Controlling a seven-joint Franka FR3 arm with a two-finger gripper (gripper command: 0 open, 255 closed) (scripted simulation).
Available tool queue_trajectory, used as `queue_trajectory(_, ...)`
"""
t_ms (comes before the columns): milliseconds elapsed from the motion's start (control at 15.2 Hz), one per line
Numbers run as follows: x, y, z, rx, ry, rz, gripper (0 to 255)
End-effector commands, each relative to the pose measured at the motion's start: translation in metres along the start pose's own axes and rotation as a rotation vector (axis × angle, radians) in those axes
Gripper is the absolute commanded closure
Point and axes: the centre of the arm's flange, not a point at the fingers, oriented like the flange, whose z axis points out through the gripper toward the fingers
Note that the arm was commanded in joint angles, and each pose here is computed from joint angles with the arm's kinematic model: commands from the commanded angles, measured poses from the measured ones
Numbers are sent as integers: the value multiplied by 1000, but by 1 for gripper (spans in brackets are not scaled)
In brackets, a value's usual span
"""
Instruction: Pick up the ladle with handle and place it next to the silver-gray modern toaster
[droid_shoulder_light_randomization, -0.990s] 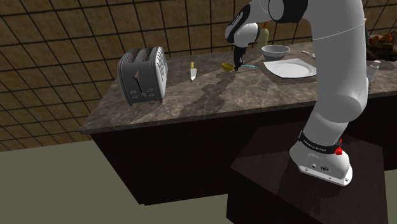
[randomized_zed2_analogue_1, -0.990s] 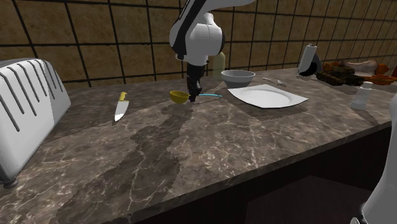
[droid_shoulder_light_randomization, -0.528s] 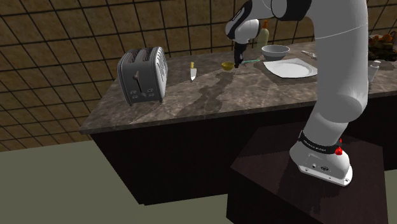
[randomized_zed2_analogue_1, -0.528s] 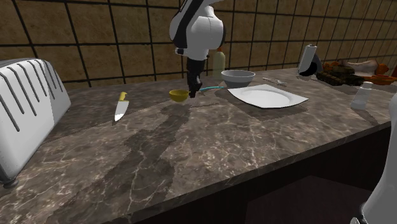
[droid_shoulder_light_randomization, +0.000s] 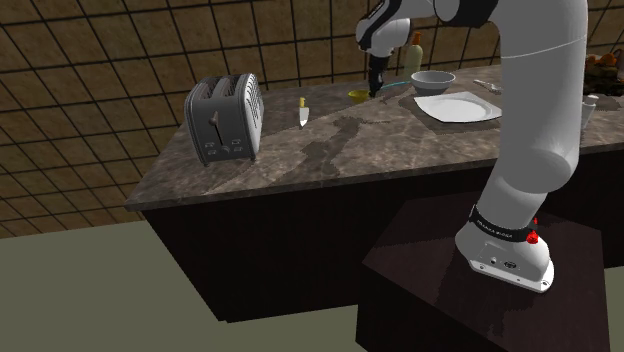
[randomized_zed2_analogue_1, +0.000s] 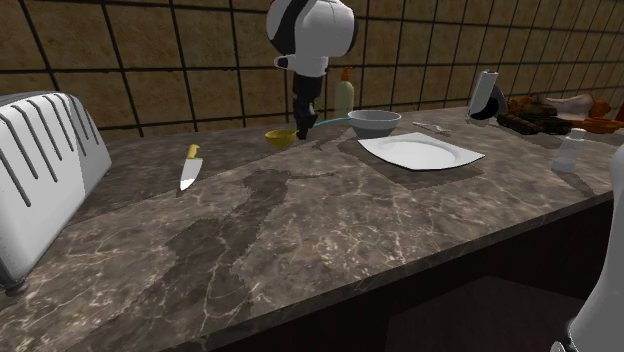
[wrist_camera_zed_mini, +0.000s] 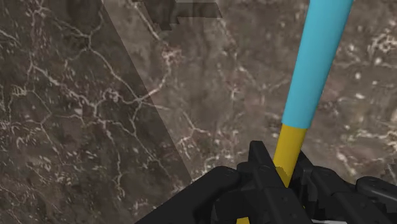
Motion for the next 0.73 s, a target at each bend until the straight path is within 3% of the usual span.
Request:
queue_trajectory(0,1,1,-10,0,0,0,255)
queue_trajectory(660,6,9,-62,0,0,0,255)
